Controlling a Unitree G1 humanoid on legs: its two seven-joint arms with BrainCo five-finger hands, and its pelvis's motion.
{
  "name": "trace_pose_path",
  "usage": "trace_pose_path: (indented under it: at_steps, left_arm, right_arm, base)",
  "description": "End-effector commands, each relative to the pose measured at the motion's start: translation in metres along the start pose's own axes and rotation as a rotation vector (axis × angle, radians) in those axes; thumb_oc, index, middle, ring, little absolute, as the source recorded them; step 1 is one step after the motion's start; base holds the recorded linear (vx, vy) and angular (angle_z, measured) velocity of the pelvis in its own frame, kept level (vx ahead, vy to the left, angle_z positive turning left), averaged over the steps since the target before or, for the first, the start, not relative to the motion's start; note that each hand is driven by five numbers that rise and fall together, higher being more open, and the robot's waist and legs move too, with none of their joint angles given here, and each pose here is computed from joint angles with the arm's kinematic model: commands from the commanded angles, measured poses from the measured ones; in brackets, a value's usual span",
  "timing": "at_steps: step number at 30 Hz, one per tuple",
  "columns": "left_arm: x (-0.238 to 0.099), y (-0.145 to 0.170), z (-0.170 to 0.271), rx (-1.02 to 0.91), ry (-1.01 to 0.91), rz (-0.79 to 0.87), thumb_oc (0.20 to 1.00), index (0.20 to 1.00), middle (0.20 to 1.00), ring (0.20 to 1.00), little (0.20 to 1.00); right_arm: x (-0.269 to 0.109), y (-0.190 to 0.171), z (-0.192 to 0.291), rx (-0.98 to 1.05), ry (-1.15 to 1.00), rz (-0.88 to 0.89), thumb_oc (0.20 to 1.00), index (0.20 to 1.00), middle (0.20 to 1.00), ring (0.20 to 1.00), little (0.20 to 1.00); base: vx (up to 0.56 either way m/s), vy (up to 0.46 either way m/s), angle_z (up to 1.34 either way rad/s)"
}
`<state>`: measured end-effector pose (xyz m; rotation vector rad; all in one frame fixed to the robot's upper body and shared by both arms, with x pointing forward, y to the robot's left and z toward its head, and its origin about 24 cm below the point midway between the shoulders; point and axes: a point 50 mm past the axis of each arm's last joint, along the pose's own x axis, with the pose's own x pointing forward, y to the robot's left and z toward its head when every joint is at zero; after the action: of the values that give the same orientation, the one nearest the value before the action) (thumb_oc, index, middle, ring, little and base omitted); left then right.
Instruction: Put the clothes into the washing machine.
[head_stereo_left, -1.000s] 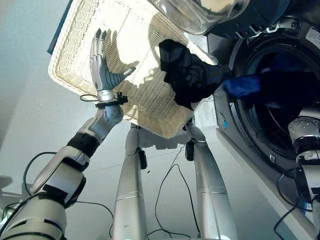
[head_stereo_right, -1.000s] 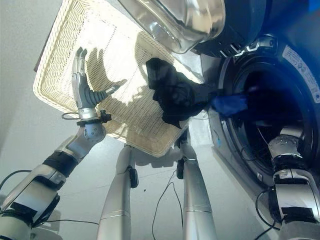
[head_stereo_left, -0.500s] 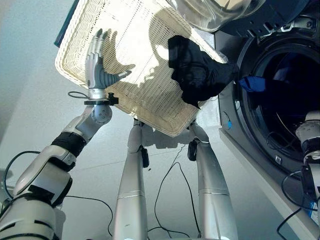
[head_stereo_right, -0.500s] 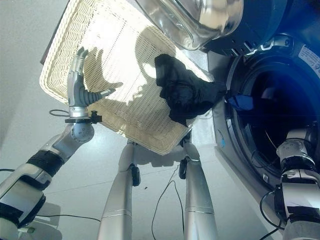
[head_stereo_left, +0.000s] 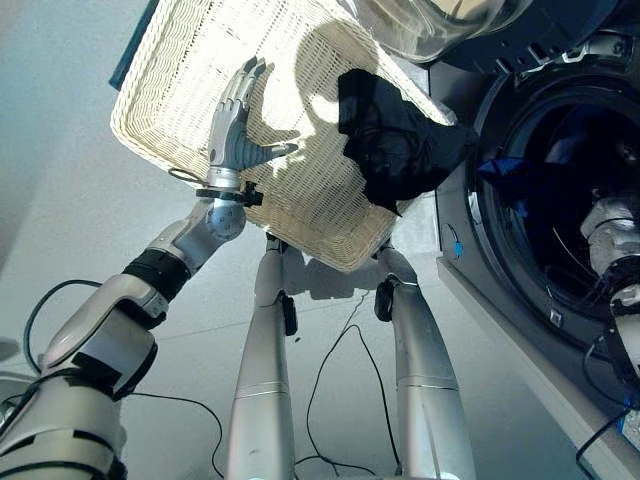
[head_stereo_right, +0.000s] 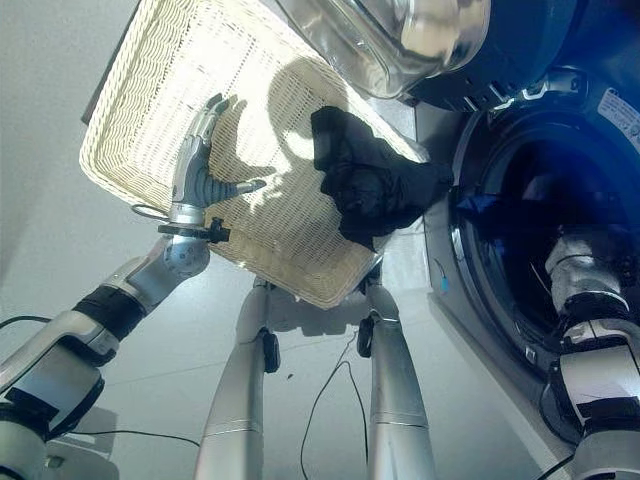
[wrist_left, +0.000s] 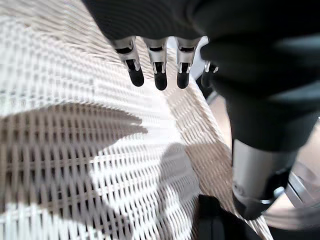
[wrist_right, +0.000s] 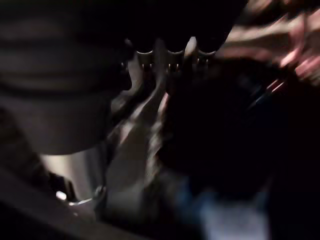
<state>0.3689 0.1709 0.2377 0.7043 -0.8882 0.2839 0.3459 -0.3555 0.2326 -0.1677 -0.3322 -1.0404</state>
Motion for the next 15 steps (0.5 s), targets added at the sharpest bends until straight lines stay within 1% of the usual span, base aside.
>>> trace_pose_path:
  at_steps: [1, 5, 7, 10, 12, 15]
  left_arm:
    - [0.012, 0.008, 0.003, -0.123, 0.061, 0.135, 1.0, 1.0, 1.0, 1.0, 1.0]
    - [0.005, 0.014, -0.006, -0.167, 0.125, 0.222, 1.0, 1.0, 1.0, 1.0, 1.0]
    - [0.004, 0.015, -0.008, -0.176, 0.139, 0.243, 1.0, 1.0, 1.0, 1.0, 1.0]
    - [-0.001, 0.02, -0.013, -0.206, 0.179, 0.312, 1.0, 1.0, 1.0, 1.0, 1.0]
    - [-0.003, 0.023, -0.016, -0.218, 0.196, 0.344, 1.0, 1.0, 1.0, 1.0, 1.0]
    - [-0.005, 0.026, -0.019, -0.234, 0.213, 0.391, 1.0, 1.0, 1.0, 1.0, 1.0]
  right_arm:
    - [-0.01, 0.004, 0.004, -0.085, -0.145, 0.028, 1.0, 1.0, 1.0, 1.0, 1.0]
    - [-0.04, 0.027, 0.002, -0.076, -0.204, 0.152, 1.0, 1.0, 1.0, 1.0, 1.0]
    - [-0.047, 0.031, 0.0, -0.076, -0.212, 0.184, 1.0, 1.0, 1.0, 1.0, 1.0]
    - [-0.07, 0.041, -0.006, -0.115, -0.269, 0.281, 1.0, 1.0, 1.0, 1.0, 1.0]
    - [-0.079, 0.045, -0.007, -0.147, -0.313, 0.314, 1.0, 1.0, 1.0, 1.0, 1.0]
    - [-0.089, 0.05, -0.011, -0.147, -0.319, 0.361, 1.0, 1.0, 1.0, 1.0, 1.0]
  base:
    - [-0.01, 0.058, 0.03]
    - [-0.01, 0.054, 0.05]
    - [0.0, 0.034, 0.03]
    - [0.0, 0.053, 0.0]
    - [-0.01, 0.039, -0.03]
    - [-0.01, 0.023, -0.06]
